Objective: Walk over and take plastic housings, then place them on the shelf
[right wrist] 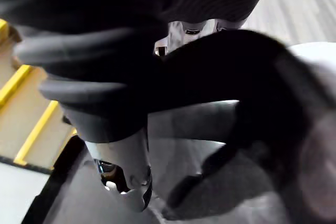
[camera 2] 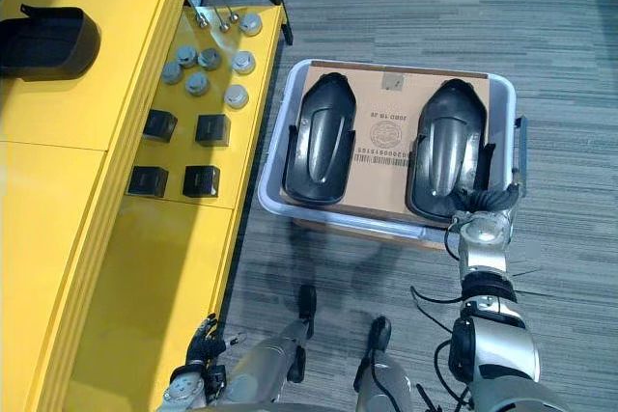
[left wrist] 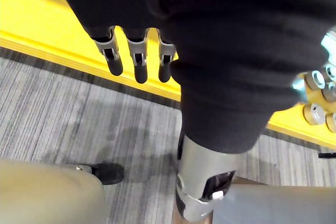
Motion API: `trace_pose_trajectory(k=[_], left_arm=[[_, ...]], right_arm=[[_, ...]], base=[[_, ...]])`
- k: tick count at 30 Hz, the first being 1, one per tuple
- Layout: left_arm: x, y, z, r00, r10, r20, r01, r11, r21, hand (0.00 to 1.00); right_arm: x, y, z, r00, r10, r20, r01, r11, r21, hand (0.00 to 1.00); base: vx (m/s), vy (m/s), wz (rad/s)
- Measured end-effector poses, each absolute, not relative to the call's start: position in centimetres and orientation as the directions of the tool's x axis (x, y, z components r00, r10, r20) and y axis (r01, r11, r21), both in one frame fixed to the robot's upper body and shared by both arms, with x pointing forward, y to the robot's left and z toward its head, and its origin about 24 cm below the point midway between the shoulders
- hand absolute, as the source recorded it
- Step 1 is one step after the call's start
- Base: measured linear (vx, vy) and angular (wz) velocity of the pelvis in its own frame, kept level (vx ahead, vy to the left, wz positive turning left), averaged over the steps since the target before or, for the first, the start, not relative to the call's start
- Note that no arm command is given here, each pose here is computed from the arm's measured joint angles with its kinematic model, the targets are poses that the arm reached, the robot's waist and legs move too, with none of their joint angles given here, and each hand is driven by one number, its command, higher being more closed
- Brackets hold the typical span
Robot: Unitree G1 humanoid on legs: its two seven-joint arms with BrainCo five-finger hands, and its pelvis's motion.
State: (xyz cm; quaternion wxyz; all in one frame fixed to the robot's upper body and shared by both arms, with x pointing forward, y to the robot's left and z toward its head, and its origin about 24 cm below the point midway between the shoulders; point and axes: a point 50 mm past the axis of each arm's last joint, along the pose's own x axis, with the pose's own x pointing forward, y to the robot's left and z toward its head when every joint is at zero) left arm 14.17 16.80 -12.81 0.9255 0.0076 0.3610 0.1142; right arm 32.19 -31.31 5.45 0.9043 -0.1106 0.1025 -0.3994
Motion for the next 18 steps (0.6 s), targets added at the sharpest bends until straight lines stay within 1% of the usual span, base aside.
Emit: trace_pose_trajectory(k=[7,9,13,18], left_arm=[[14.3,16.8,-12.7,0.718,0.211,-0.664,-0.197,0.976,0.097,0.00],[14.3,16.8,-12.7,0.718,0.211,-0.664,-0.196,0.976,0.097,0.00],[14.4,16.8,-12.7,0.716,0.210,-0.665,-0.196,0.976,0.096,0.00],[15.1,17.2,-11.7,0.749,0.222,-0.624,-0.218,0.972,0.085,0.00]], right_arm=[[32.4,-31.0,5.6,0.696,-0.712,-0.097,0.682,0.697,-0.222,1.00],[32.1,-31.0,5.5,0.700,-0.708,-0.091,0.677,0.699,-0.229,1.00],[30.3,-31.0,4.4,0.711,-0.699,-0.075,0.666,0.704,-0.246,1.00],[27.6,-31.2,3.5,0.709,-0.704,-0.038,0.663,0.684,-0.306,1.00]], base=[[0.00,-0.002,-0.13],[0.02,-0.014,-0.11],[0.03,-0.027,-0.05],[0.01,-0.005,0.06]])
